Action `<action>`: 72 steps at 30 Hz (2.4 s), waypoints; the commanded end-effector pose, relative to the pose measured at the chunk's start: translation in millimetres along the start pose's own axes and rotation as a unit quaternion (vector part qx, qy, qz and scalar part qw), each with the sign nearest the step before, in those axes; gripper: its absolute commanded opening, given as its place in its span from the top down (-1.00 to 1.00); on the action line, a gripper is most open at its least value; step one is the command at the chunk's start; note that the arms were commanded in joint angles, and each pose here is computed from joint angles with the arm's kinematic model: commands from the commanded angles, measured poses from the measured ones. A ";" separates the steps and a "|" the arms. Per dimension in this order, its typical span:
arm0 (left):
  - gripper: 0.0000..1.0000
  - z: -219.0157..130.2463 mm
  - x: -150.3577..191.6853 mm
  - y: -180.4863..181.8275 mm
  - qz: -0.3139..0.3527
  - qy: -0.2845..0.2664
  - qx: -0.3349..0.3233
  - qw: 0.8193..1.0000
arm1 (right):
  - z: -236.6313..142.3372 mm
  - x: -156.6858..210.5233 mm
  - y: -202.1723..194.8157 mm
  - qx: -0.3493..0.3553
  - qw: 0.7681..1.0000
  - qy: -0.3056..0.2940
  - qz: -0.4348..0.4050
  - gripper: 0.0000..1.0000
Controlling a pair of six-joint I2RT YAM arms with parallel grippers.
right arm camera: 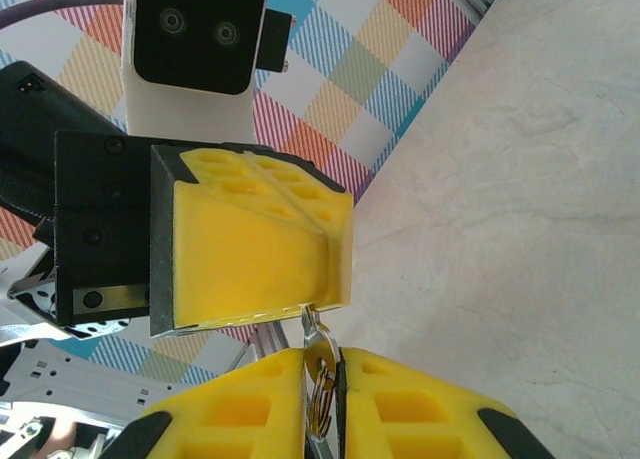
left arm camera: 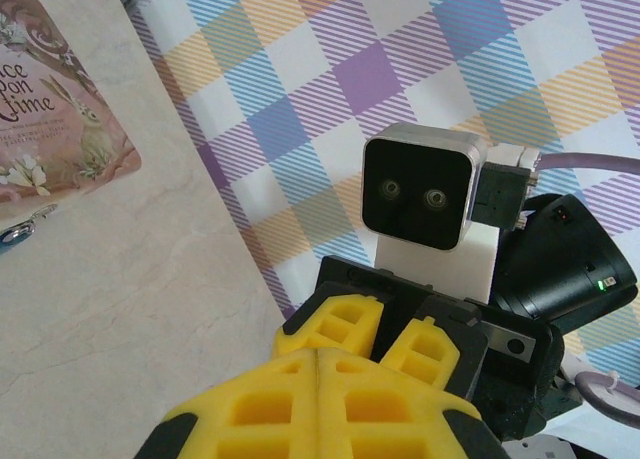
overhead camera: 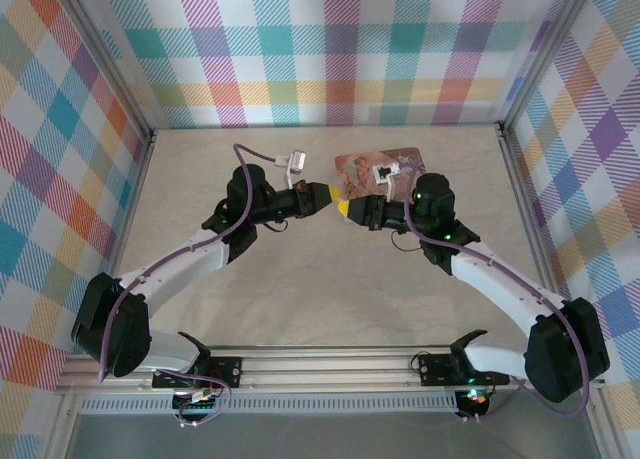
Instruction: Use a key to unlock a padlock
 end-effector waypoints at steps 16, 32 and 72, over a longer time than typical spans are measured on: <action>1.00 -2.6 -2.2 -8.5 0.028 0.004 0.000 1.000 | -3.8 -3.7 21.6 -0.019 0.999 0.010 -0.037 0.63; 1.00 1.1 1.2 -7.3 0.029 0.020 0.010 0.999 | -2.8 -7.6 23.7 -0.021 0.999 0.005 -0.039 0.51; -0.25 39.5 -24.9 64.3 0.111 0.080 -0.200 0.970 | -90.9 0.3 -44.6 0.405 0.913 -0.055 -0.021 0.96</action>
Point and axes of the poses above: each hand's point on the last joint's axis, 136 mm out from that joint toward the fingers, its own z axis out along the fingers, its own y axis along the line the jaws close on, x = y × z, the point moved 5 cm from there along -z, back along the fingers, and after that the axes turned 8 degrees about z, right-handed, at the moved point
